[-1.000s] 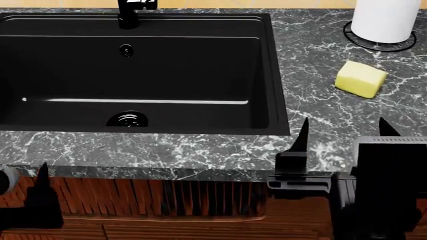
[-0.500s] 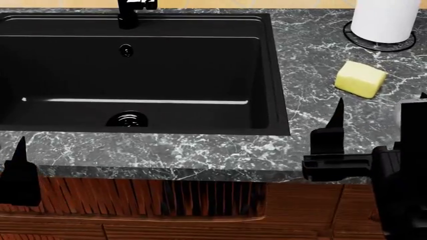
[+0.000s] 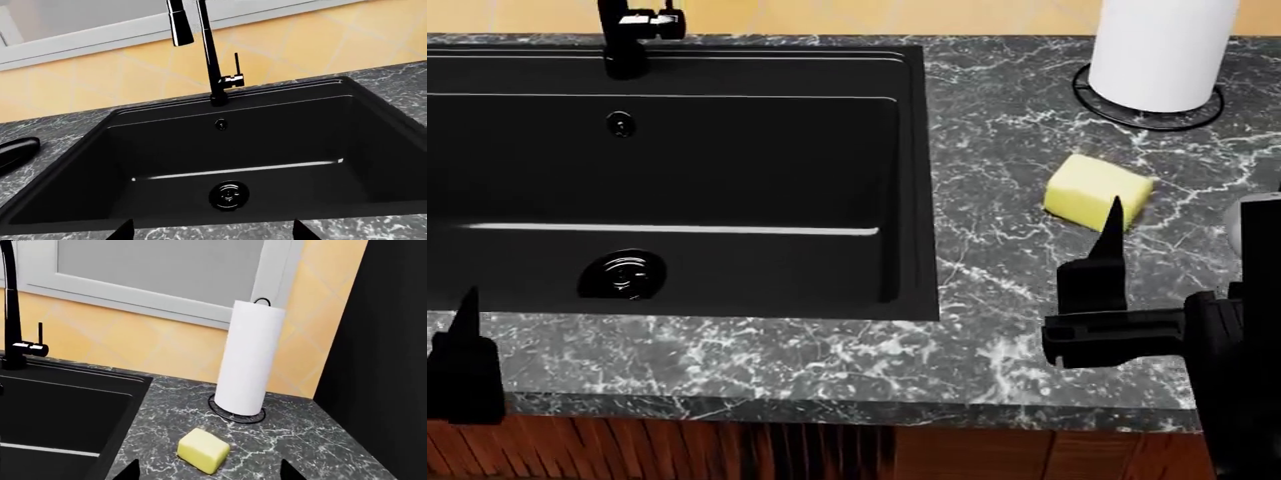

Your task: Pick the pan and sponge and place them into the sink. Then turn on the water.

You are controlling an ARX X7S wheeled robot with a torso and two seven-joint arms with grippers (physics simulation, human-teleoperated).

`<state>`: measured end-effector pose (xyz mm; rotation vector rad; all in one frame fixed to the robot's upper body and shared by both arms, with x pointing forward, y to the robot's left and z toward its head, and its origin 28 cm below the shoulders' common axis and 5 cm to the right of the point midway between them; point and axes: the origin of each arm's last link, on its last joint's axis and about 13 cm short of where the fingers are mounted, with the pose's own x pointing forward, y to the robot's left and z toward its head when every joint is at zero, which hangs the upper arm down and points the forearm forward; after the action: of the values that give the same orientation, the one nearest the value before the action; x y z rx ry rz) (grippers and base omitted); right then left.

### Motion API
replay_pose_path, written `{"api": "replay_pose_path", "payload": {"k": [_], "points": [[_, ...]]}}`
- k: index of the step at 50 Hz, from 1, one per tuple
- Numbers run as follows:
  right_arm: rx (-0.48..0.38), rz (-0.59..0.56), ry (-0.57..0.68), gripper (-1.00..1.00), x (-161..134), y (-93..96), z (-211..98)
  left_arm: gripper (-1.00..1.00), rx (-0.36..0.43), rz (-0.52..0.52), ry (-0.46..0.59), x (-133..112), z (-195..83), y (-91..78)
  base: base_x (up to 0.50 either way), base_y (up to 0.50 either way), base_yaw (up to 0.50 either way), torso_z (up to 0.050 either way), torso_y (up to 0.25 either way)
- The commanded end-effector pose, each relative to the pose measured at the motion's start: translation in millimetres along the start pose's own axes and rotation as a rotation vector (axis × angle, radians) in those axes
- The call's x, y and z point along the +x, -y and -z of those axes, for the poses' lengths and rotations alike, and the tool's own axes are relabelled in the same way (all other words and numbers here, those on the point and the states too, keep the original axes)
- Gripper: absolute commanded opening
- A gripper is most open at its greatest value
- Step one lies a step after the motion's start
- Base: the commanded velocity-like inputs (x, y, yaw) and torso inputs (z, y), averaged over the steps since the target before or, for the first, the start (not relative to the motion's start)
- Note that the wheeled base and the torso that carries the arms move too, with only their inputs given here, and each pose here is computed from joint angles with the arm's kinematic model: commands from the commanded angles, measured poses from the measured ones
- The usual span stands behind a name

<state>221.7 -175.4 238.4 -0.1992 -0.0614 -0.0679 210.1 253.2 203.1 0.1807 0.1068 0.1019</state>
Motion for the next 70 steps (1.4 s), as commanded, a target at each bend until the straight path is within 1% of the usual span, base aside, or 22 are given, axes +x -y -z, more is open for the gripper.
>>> {"api": "replay_pose_path", "payload": {"k": [1, 4, 5, 6, 7, 12, 13, 19, 21, 23, 25, 29, 32, 35, 36, 39, 44, 55, 63, 66, 67, 70], "points": [[0.032, -0.01, 0.003, 1.0, -0.4, 1.4, 0.5, 1.0, -0.038, 0.031, 0.002, 1.5, -2.5, 1.3, 0.27, -0.25, 0.0, 0.0, 0.0], [0.037, -0.014, 0.0, 1.0, -0.4, 1.2, 0.9, 1.0, -0.038, 0.032, 0.003, 4.5, -2.9, 5.6, 0.27, -0.25, 0.0, 0.0, 0.0], [0.042, -0.017, -0.001, 1.0, -0.4, 0.9, 1.2, 1.0, -0.038, 0.032, 0.003, 1.3, -2.4, 1.3, 0.27, -0.25, 0.0, 0.0, 0.0], [0.043, -0.017, -0.002, 1.0, -0.4, 0.6, 1.4, 1.0, -0.038, 0.032, 0.003, 2.9, -2.7, 3.6, 0.27, -0.26, 0.0, 0.0, 0.0], [0.044, -0.02, -0.003, 1.0, -0.3, 0.1, 1.8, 1.0, -0.039, 0.031, 0.002, 0.5, -2.1, 0.1, 0.27, -0.26, 0.0, 0.0, 0.0], [0.042, -0.021, -0.004, 1.0, 0.4, 0.1, 1.5, 1.0, -0.038, 0.025, 0.003, -1.0, -2.2, -2.4, 0.26, -0.26, 0.0, 0.0, 0.0], [0.043, -0.021, -0.003, 1.0, 0.4, 0.1, 1.3, 1.0, -0.037, 0.025, 0.003, 1.4, -2.6, 0.8, 0.26, -0.27, 0.0, 0.0, 0.0], [0.044, -0.022, -0.007, 1.0, 0.2, -0.2, 1.9, 1.0, -0.037, 0.028, 0.003, -0.1, -1.5, -1.4, 0.24, -0.21, 0.0, 0.0, 0.0], [0.051, -0.026, -0.008, 1.0, 0.3, -0.7, 1.7, 1.0, -0.037, 0.028, 0.003, 3.8, -2.1, 3.6, 0.24, -0.21, 0.0, 0.0, 0.0], [0.046, -0.026, -0.005, 1.0, -0.2, -1.6, 0.7, 1.0, -0.026, 0.021, 0.007, 0.2, -1.5, -1.1, 0.24, -0.21, 0.0, 0.0, 0.0], [0.043, -0.026, -0.003, 1.0, -0.5, -2.1, 0.5, 1.0, -0.028, 0.03, 0.006, 2.9, -1.7, 3.7, 0.24, -0.13, 0.0, 0.0, 0.0], [0.045, -0.026, -0.005, 1.0, -0.7, -2.2, 1.8, 1.0, -0.027, 0.027, 0.008, -0.2, -1.0, -1.2, 0.24, -0.12, 0.0, 0.0, 0.0], [0.046, -0.029, -0.01, 1.0, -1.5, -2.8, 3.8, 1.0, -0.029, 0.024, 0.002, 4.2, 0.4, 3.4, 0.24, -0.08, 0.0, 0.0, 0.0], [0.046, -0.031, -0.011, 1.0, -1.7, -3.1, 4.5, 1.0, -0.03, 0.022, 0.0, 0.0, 1.4, -2.2, 0.24, -0.07, 0.0, 0.0, 0.0], [0.045, -0.032, -0.008, 1.0, -1.7, -3.3, 4.6, 1.0, -0.031, 0.022, 0.001, 3.2, 0.9, 2.6, 0.24, -0.04, 0.0, 0.0, 0.0], [0.045, -0.032, -0.009, 1.0, -1.9, -3.3, 4.7, 1.0, -0.033, 0.023, 0.001, -0.4, 1.3, -2.2, 0.24, -0.04, 0.0, 0.0, 0.0], [0.045, -0.031, -0.009, 1.0, -2.3, -3.0, 4.6, 1.0, -0.034, 0.024, 0.0, 3.4, 1.5, 3.3, 0.24, -0.04, 0.0, 0.0, 0.003], [0.054, -0.038, -0.012, 1.0, -3.8, -3.1, 5.8, 1.0, -0.036, 0.024, -0.001, 1.2, 1.8, 0.4, 0.19, -0.06, 0.0, 0.0, 0.0], [0.048, -0.037, -0.007, 1.0, -4.7, -1.6, 4.0, 1.0, -0.037, 0.024, -0.003, 3.1, 2.1, 4.5, 0.18, -0.24, 0.0, 0.0, 0.0], [0.047, -0.037, -0.008, 1.0, -4.8, -2.0, 4.7, 1.0, -0.038, 0.023, -0.004, 0.0, 2.8, -0.3, 0.18, -0.19, 0.0, 0.0, 0.0], [0.049, -0.038, -0.009, 1.0, -4.7, -2.5, 5.0, 1.0, -0.039, 0.024, -0.004, 3.2, 2.4, 4.4, 0.18, -0.16, 0.0, 0.0, 0.0], [0.049, -0.043, -0.011, 1.0, -4.4, -3.6, 5.8, 1.0, -0.038, 0.026, -0.004, 3.6, 2.7, 4.7, 0.18, -0.16, 0.0, 0.0, 0.0]]}}
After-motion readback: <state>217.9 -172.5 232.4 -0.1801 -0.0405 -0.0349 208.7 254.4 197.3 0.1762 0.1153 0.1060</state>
